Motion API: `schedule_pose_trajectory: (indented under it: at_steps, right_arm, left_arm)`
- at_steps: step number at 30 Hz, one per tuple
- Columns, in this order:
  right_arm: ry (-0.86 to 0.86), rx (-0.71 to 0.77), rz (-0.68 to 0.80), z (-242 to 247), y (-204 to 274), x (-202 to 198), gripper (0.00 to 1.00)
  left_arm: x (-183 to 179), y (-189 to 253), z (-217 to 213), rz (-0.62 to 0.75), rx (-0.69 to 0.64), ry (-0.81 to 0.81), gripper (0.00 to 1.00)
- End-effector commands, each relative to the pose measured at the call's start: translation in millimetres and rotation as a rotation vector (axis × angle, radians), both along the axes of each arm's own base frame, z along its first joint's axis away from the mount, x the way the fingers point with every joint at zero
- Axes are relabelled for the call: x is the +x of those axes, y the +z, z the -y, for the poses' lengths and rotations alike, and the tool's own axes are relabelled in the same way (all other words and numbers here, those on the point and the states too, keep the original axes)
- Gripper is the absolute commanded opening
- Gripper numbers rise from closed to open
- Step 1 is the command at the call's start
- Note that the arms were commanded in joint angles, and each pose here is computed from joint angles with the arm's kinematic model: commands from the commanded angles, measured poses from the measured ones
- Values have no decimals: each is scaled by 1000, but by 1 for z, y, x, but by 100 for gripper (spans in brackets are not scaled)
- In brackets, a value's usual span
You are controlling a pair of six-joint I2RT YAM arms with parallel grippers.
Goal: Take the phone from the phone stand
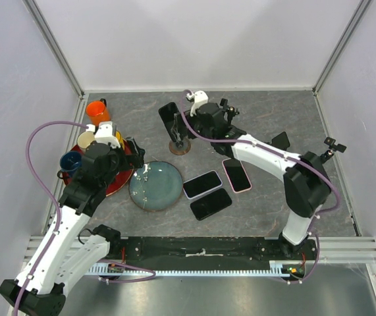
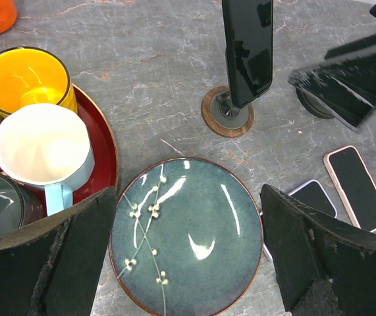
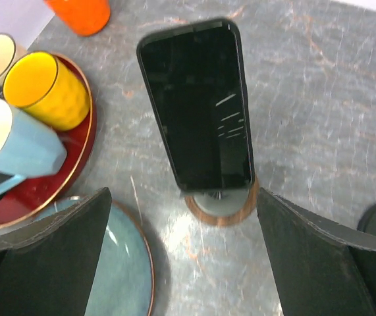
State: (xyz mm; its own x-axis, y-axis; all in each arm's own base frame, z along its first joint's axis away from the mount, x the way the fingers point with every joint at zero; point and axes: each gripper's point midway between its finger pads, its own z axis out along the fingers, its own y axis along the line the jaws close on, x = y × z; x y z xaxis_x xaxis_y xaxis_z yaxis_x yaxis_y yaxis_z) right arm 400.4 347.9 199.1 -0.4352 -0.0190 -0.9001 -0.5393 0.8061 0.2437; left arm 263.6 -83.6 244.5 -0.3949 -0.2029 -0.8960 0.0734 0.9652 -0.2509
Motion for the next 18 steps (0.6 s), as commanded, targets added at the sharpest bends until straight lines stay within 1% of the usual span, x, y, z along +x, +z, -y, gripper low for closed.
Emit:
schedule_pose_trajectory:
  at_steps: [1, 2, 8, 18]
  right_arm:
    - [-80, -23, 107, -11, 20, 36, 98]
    - [-82, -36, 113, -16, 17, 44, 98]
    - [-52, -68, 126, -41, 9, 61, 98]
    - [2, -71, 154, -62, 4, 72, 98]
  left_arm:
    - [1, 8, 4, 28, -41, -8, 96]
    - [1, 7, 4, 28, -43, -12, 96]
    - [1, 4, 7, 16, -44, -22, 96]
    - [1, 1, 10, 2, -51, -35, 96]
